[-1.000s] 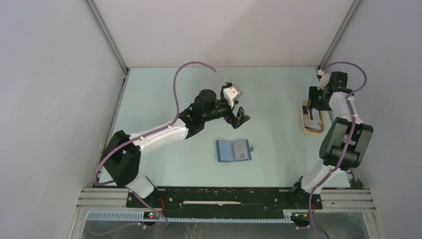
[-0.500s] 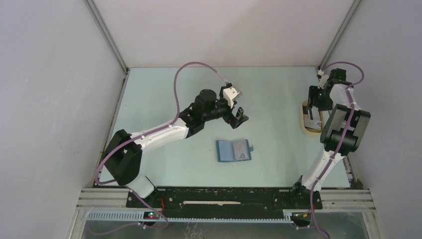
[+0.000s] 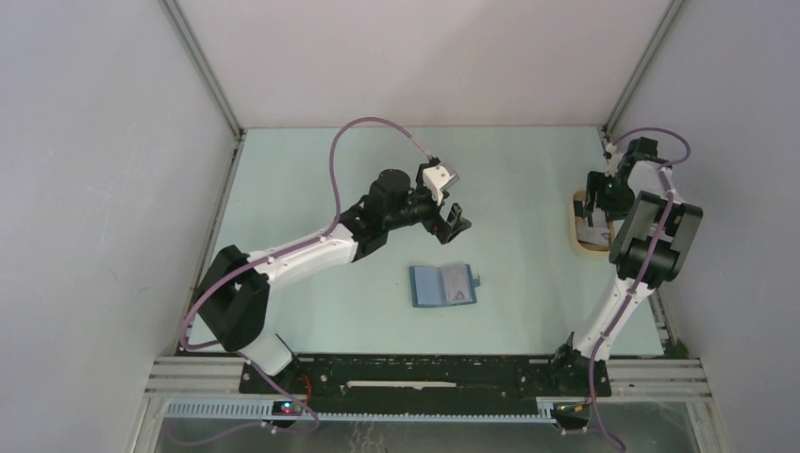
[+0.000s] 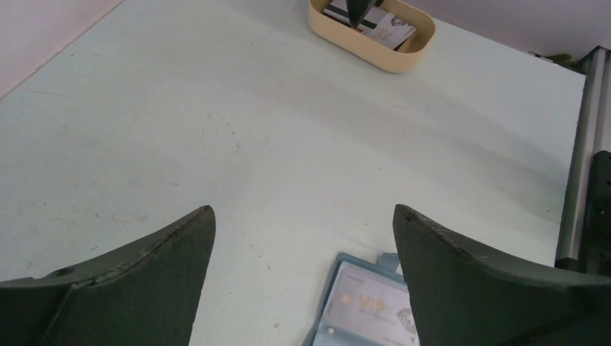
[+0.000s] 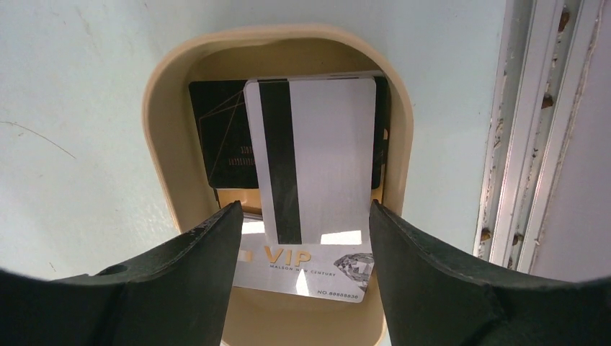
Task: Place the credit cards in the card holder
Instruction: Move the storage box to the center of the board.
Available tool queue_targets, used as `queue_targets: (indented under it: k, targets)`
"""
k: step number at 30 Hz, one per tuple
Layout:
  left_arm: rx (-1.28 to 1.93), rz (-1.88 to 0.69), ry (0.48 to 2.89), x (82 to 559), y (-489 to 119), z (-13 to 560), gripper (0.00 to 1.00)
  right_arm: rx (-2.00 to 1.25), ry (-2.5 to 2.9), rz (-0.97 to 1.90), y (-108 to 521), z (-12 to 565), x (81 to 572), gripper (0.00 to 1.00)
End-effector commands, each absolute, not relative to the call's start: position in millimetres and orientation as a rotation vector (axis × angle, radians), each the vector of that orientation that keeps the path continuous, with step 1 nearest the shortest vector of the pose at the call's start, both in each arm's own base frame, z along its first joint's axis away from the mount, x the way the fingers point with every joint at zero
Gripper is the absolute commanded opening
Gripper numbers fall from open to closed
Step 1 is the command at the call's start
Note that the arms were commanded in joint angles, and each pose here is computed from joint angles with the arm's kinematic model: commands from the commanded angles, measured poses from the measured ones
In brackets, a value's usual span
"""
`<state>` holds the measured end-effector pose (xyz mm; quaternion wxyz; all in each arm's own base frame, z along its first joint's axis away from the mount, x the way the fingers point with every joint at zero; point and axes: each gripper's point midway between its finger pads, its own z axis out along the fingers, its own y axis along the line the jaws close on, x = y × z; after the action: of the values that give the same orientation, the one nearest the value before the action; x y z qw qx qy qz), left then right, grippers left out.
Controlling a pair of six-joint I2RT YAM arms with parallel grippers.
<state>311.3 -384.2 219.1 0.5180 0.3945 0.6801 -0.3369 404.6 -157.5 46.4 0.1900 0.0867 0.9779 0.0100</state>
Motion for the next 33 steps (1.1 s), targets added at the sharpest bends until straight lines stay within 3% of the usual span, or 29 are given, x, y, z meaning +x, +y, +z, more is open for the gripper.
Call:
queue_targets:
  k: [1,23,33]
  targets:
    - [0.951,-0.792,1.601,314.4,-383.6,223.3,0.97,0.239,2.727,0.003,-166.3,55.5,415.6,0.74]
    - [0.960,-0.798,1.615,315.3,-386.1,219.7,0.97,0.209,2.762,-0.060,-166.3,49.3,415.3,0.71]
    - [0.962,-0.799,1.619,315.5,-386.7,218.8,0.98,0.186,2.771,-0.109,-165.8,47.4,415.6,0.75]
